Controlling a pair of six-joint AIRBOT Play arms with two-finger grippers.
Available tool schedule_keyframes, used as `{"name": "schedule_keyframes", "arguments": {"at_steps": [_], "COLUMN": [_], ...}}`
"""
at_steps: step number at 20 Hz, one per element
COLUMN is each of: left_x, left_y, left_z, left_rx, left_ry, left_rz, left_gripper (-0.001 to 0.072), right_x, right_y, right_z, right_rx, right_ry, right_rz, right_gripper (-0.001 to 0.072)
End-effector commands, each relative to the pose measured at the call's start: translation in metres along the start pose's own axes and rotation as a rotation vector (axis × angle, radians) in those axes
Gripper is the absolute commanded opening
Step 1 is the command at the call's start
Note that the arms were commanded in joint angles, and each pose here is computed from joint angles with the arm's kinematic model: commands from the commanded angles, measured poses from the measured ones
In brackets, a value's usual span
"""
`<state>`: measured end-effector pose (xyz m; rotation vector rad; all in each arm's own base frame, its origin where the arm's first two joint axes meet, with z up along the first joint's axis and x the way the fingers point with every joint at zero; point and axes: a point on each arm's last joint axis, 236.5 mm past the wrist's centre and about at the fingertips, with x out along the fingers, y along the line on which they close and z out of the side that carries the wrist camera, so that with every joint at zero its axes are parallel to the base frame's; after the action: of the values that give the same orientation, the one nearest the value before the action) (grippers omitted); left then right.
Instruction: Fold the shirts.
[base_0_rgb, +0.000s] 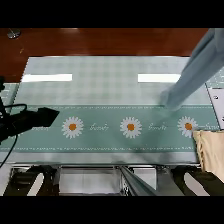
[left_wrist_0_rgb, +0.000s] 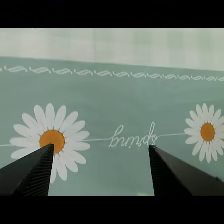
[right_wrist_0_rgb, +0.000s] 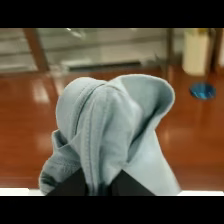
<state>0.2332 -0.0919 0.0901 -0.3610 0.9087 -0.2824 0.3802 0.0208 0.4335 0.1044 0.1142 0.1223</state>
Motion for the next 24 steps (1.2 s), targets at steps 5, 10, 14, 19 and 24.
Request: {"name": "schedule_keyframes", "arguments": {"at_steps": [5,10,14,19,24], "left_x": [0.006,0.005,0.003,0.005,0.026], "left_y": [-0.001,0.000,0.012,0.016,0.006], "left_z": [-0.021,0.000,0.021,0.024,-0.056], "left_rx": [-0.045,-0.046,-0.017,-0.014,-0.017], "left_ry": [0.003,-0.084,-0.173,-0.176,0.208], "left_rz": [-0.032,-0.032,0.022,0.034,0.000], "left_gripper": [0.0703,0.0703,0.0703,0.0703,0.0703], "right_x": [-0.042,-0.028,-0.026,-0.027,0.031], "right_y": [0.113,0.208,0.279,0.352,0.272], "right_z": [-0.016,-0.206,-0.368,-0.474,-0.381], "right_rx": [-0.131,-0.066,0.137,0.287,0.206], "right_ry": [0.099,0.533,0.791,1.082,1.050], "right_rz": [0.310,0.546,0.605,0.686,0.674], "right_gripper": [0.0029,0.0029,0.0029,0.0636,0.0635]}}
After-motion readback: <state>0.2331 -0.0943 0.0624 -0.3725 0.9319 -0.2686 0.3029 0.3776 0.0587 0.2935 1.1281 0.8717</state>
